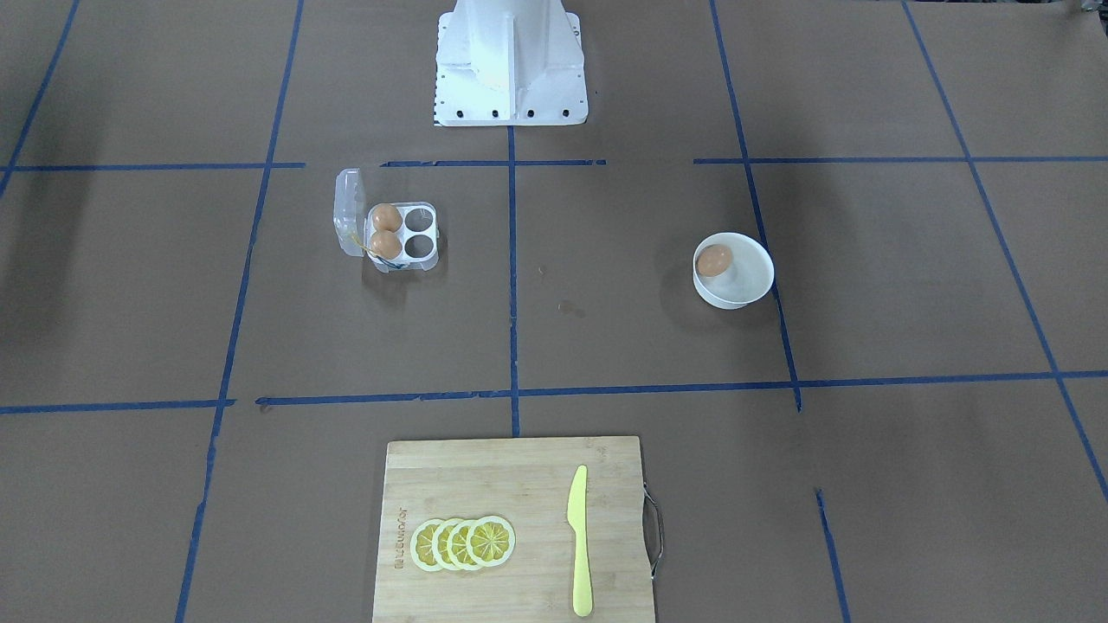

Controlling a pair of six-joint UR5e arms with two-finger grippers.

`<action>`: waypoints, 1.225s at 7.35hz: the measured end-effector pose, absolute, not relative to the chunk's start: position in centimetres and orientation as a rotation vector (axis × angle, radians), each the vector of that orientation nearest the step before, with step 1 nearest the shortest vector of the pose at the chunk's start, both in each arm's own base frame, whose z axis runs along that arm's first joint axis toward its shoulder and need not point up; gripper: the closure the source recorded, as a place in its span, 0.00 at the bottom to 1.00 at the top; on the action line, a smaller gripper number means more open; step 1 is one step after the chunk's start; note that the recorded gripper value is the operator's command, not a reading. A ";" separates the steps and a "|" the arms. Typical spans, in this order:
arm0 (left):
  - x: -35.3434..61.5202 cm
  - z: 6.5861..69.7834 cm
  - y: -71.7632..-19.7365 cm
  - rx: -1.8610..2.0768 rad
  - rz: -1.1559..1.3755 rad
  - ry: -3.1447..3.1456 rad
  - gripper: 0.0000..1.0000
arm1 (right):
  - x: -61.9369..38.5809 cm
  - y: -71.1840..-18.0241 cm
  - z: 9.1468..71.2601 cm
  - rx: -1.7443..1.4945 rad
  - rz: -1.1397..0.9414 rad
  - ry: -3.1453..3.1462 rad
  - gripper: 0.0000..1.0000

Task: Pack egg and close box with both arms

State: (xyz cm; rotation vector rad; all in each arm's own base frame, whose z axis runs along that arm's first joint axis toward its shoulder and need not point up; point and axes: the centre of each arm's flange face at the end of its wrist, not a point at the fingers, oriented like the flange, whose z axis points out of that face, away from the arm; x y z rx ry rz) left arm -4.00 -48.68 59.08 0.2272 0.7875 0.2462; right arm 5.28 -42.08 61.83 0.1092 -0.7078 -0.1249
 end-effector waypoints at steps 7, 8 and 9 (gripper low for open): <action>-3.6 50.4 -53.7 0.662 0.318 0.786 0.00 | 3.7 -45.3 56.9 0.349 -0.091 -0.767 0.00; -3.0 48.7 -53.9 0.694 0.260 0.824 0.00 | 3.1 -45.5 56.5 0.336 -0.073 -0.788 0.00; -1.5 46.7 -53.9 0.730 0.236 0.869 0.00 | 2.8 -45.6 56.2 0.329 -0.069 -0.812 0.00</action>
